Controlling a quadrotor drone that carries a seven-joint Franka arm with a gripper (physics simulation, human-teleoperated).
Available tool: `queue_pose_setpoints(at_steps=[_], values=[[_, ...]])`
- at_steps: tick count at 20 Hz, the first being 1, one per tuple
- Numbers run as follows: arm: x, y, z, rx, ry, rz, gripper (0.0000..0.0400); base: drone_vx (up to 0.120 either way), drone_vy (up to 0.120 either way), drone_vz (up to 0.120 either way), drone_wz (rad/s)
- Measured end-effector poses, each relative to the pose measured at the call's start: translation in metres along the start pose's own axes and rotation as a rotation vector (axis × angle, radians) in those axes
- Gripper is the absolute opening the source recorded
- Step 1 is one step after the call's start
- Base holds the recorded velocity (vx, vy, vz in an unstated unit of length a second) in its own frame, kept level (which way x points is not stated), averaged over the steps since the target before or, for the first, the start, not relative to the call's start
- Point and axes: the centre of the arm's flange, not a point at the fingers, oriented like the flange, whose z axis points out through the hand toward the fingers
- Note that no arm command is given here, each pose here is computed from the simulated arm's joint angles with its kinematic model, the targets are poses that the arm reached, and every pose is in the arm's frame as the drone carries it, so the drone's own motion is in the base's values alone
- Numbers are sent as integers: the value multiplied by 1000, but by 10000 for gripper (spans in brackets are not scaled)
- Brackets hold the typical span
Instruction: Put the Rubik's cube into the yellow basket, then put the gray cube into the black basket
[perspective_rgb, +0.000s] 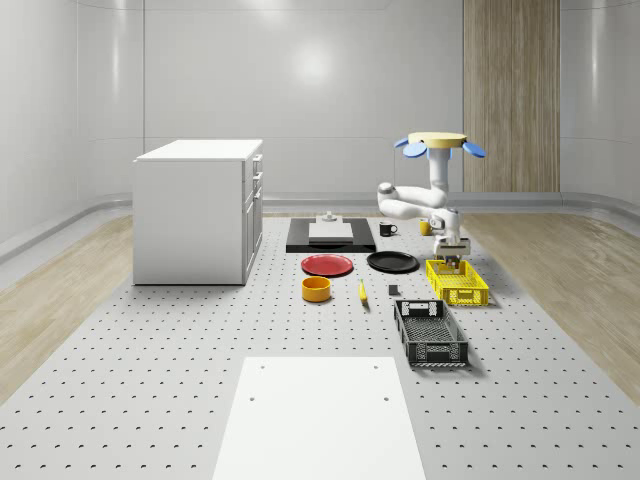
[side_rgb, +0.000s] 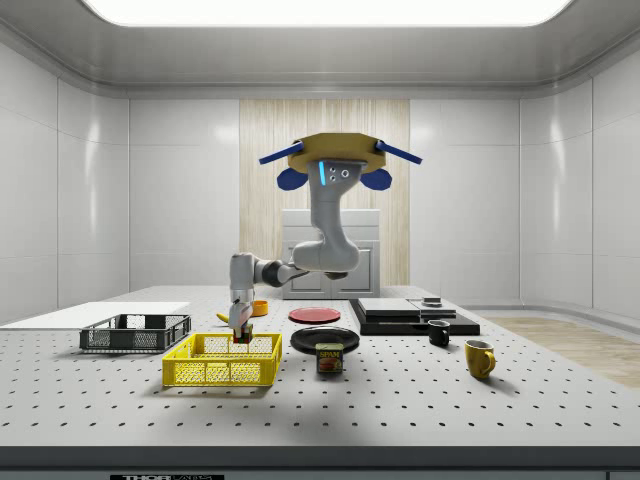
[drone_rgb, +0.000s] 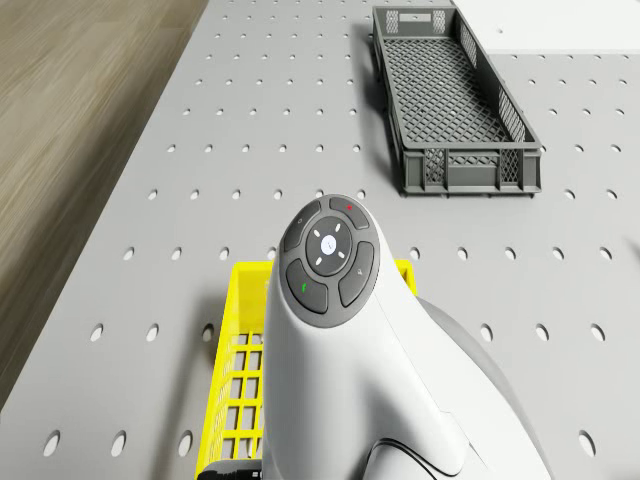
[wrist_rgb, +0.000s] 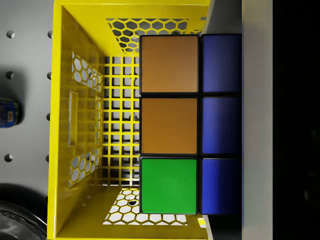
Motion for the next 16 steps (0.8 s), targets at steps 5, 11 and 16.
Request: queue_pose_setpoints(at_steps=[5,11,16], values=[[0,0,5,0,0,-2,287,16,0,0,0],[0,0,28,1,-1,-15,286,0,0,0,0],[0,0,47,1,-2,-19,286,0,0,0,0]])
